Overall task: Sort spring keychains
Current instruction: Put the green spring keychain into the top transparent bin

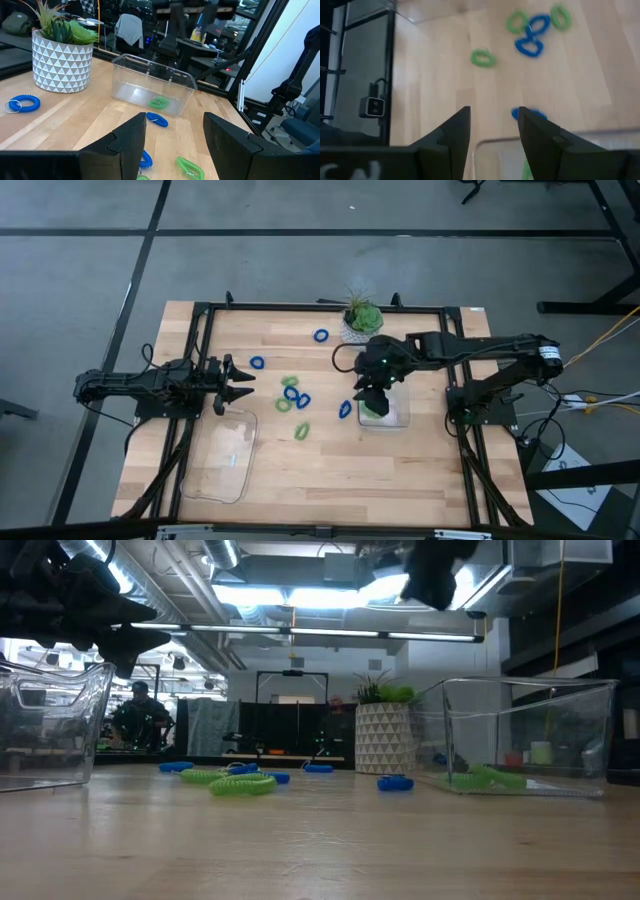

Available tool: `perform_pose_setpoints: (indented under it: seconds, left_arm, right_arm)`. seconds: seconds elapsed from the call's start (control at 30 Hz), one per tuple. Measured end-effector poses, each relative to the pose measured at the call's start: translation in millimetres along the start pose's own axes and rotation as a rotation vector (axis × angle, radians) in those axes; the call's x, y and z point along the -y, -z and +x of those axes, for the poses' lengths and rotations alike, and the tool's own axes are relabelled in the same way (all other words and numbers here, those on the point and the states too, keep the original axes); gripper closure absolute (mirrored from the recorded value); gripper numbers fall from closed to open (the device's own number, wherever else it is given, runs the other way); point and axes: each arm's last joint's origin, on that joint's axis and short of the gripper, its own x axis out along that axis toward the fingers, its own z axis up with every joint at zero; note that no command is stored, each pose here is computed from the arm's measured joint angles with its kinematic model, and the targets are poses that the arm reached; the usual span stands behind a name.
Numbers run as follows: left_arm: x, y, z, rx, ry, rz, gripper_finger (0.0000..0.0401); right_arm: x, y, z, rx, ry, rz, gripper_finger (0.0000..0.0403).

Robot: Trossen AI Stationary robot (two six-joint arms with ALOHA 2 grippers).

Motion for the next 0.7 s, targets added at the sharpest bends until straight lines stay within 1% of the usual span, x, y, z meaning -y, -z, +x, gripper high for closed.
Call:
perform_pose_setpoints:
  seconds: [0.13, 0.27, 0.5, 0.7]
  left_arm:
    - [0, 0, 0, 0.000, 0.000, 0.000, 0.0207]
    - [0, 0, 0, 0.000, 0.000, 0.000, 0.0207]
    - [0, 0, 0, -0.001, 0.000, 0.000, 0.0207]
    - [0, 0, 0, 0.000, 0.000, 0.000, 0.0207]
  right_arm:
    - [-15, -11, -2, 0.029, -0.019, -0.043, 0.0240]
    - [-28, -16, 8, 0.023, -0.029, -0.092, 0.0240]
    - [-42, -17, 39, -0.052, -0.046, -0.136, 0.0240]
    - [-52, -18, 69, -0.115, -0.065, -0.202, 0.0240]
